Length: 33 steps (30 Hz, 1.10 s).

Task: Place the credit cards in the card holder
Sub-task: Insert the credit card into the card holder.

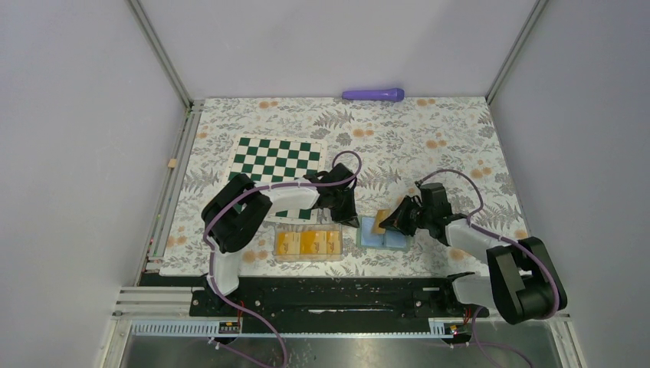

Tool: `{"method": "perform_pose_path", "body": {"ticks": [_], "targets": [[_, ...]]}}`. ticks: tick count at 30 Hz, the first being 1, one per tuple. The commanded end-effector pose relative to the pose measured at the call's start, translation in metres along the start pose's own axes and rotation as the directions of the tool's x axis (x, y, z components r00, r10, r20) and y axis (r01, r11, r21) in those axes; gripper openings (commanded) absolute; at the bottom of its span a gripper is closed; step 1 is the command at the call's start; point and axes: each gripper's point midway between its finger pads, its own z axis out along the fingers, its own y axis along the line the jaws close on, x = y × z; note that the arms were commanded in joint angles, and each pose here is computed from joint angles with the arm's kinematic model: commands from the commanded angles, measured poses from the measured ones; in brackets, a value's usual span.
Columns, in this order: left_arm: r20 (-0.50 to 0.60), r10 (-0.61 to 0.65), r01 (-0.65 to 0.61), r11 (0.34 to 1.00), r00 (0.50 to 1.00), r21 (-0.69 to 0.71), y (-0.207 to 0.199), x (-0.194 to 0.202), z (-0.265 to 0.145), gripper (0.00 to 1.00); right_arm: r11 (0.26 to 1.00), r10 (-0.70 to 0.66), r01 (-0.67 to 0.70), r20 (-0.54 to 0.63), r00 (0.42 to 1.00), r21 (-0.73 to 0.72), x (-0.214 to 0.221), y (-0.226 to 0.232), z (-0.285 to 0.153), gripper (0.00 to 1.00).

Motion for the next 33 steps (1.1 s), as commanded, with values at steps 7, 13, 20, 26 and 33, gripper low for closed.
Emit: {"method": "perform_pose_path", "body": {"ticks": [7, 13, 20, 26, 33], "targets": [[-0.03, -0.018, 0.016, 0.997, 0.999, -0.077, 0.029, 0.012, 0.0, 0.02, 0.997, 0.001, -0.007, -0.079, 0.997, -0.075, 0.008, 0.01, 0.01, 0.0], [-0.036, -0.004, 0.001, 0.995, 0.999, -0.098, 0.035, 0.013, 0.002, 0.0, 1.0, -0.016, 0.013, -0.107, 0.994, -0.028, 0.018, 0.0, 0.001, 0.0], [-0.032, 0.024, -0.028, 0.99, 0.999, -0.141, 0.043, 0.013, -0.001, 0.0, 0.999, 0.01, -0.016, -0.144, 0.99, -0.04, 0.029, 0.003, -0.006, 0.0], [-0.041, 0.04, -0.046, 0.988, 0.998, -0.146, 0.042, 0.016, 0.001, 0.0, 0.997, 0.034, -0.045, -0.175, 0.984, -0.06, 0.037, 0.005, -0.01, 0.0], [-0.046, 0.061, -0.068, 0.985, 0.997, -0.156, 0.04, 0.016, -0.001, 0.0, 0.996, 0.052, -0.063, -0.184, 0.982, -0.056, 0.042, 0.002, -0.016, 0.0]]}}
